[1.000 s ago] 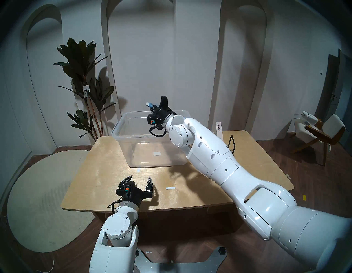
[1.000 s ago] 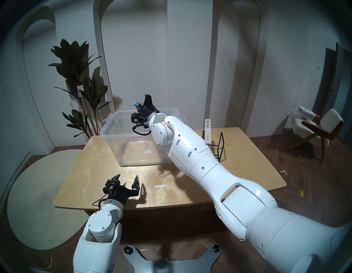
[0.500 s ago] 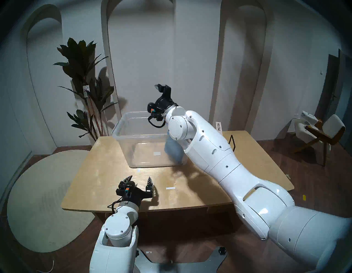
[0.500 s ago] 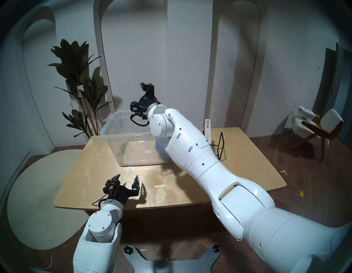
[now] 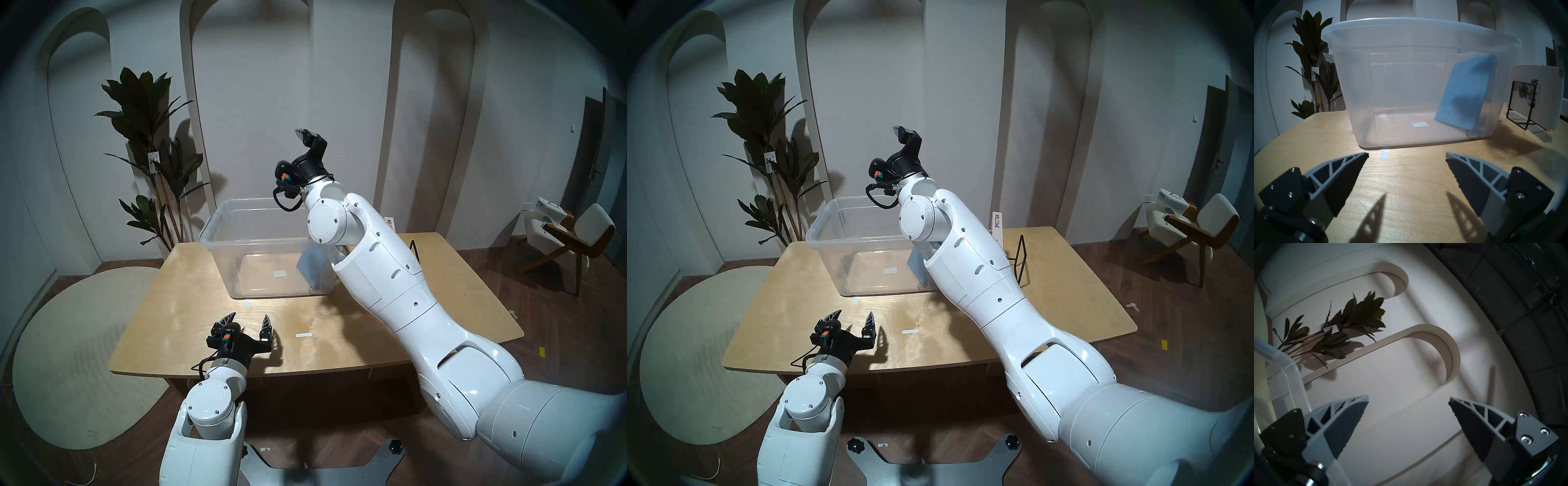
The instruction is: Pack the books into the storage box
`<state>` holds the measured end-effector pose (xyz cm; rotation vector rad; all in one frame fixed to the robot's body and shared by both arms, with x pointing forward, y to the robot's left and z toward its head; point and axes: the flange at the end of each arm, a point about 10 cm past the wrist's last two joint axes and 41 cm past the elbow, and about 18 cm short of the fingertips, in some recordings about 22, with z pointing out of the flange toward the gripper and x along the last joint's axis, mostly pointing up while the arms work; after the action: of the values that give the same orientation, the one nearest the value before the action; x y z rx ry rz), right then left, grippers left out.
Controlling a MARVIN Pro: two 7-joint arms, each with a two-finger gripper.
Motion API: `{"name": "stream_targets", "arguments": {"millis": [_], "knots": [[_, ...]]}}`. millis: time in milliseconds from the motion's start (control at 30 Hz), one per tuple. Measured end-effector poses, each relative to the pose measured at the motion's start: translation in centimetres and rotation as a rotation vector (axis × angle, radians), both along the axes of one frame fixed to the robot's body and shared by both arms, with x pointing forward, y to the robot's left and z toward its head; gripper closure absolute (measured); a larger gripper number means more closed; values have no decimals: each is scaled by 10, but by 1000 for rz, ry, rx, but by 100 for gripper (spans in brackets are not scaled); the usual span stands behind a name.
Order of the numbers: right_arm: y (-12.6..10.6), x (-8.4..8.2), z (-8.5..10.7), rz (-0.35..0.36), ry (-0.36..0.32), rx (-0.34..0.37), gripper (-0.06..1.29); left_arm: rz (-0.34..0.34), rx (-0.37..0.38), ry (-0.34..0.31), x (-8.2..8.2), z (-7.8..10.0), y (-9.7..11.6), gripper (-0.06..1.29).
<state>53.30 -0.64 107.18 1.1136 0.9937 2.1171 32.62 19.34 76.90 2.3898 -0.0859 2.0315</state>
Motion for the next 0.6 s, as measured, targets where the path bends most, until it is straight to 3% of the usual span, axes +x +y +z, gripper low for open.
{"name": "stream_targets", "arguments": {"millis": [233, 300, 433, 600], "knots": [[-39, -7, 20, -62, -43, 192, -2, 0, 0, 0, 0, 0, 0, 1], [-44, -8, 22, -70, -48, 211, -2, 0, 0, 0, 0, 0, 0, 1], [-81, -15, 32, -128, -87, 316, -2, 0, 0, 1, 0, 0, 0, 1], [-121, -23, 35, -194, -123, 399, -2, -1, 0, 1, 0, -1, 0, 1]]}}
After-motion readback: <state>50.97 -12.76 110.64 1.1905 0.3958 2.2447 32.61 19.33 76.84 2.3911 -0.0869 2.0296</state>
